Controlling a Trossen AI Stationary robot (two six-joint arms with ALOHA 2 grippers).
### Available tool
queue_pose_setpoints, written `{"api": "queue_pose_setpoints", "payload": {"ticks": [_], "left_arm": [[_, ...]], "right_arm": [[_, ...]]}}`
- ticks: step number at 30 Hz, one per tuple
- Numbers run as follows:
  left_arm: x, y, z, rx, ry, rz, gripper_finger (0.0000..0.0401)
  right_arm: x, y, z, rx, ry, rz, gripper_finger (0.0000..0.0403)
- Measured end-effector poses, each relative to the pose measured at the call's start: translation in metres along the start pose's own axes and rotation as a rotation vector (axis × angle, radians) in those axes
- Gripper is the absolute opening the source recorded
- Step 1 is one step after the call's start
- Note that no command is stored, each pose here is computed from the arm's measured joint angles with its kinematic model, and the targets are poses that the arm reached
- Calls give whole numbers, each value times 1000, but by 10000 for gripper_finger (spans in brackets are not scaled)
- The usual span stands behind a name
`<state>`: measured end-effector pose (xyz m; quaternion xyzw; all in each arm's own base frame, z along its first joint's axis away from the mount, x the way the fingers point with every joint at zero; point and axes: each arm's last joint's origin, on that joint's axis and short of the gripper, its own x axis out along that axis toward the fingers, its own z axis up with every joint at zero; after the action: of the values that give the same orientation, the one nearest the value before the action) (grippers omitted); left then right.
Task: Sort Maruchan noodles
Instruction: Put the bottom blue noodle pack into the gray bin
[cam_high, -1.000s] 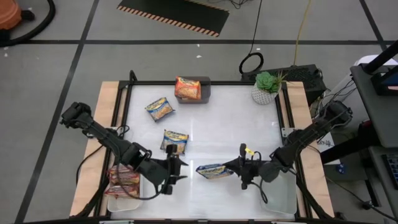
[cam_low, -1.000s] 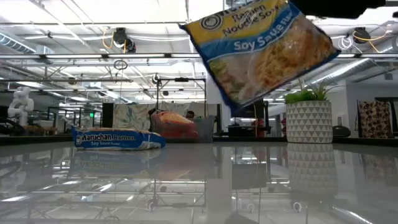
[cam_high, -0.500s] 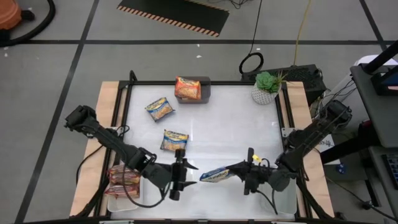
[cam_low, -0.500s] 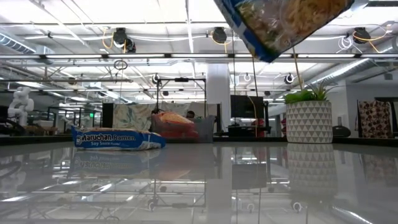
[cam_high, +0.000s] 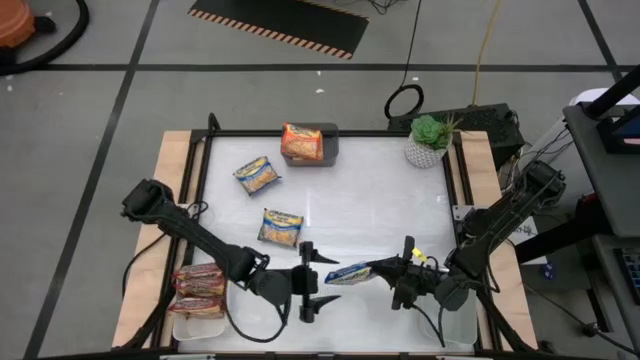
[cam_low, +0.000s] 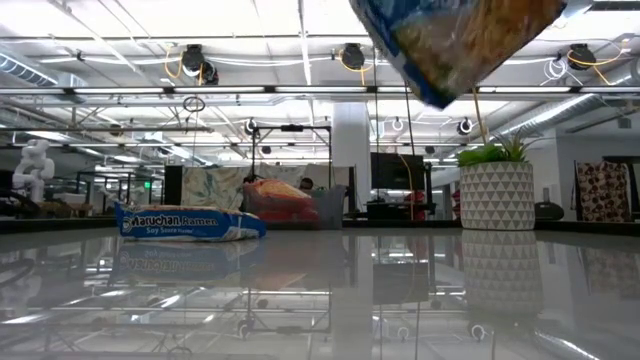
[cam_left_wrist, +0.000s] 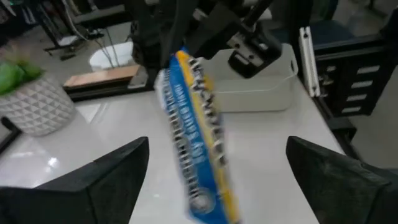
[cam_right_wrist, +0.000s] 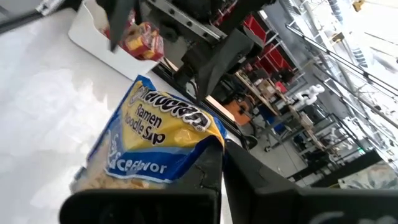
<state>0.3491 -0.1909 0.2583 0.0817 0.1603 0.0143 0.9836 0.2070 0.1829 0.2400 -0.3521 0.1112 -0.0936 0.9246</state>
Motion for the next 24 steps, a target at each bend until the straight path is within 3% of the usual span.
{"api": "queue_pose_setpoints", "payload": {"ticks": [9,14,18,24], "left_arm": [[32,19,-18,-218,63,-30,372],[42,28,-26,-238,85,14,349],[43,31,-24,-254,63,65,305],[42,29,-20,-272,20,41,198]], "right_arm": [[0,-1,0,11,16,-34,0],[-2,-1,0,10,19,-45,0],[-3,-1,0,8,28,-63,0],[-8,0,2,17,24,-67,0]]}}
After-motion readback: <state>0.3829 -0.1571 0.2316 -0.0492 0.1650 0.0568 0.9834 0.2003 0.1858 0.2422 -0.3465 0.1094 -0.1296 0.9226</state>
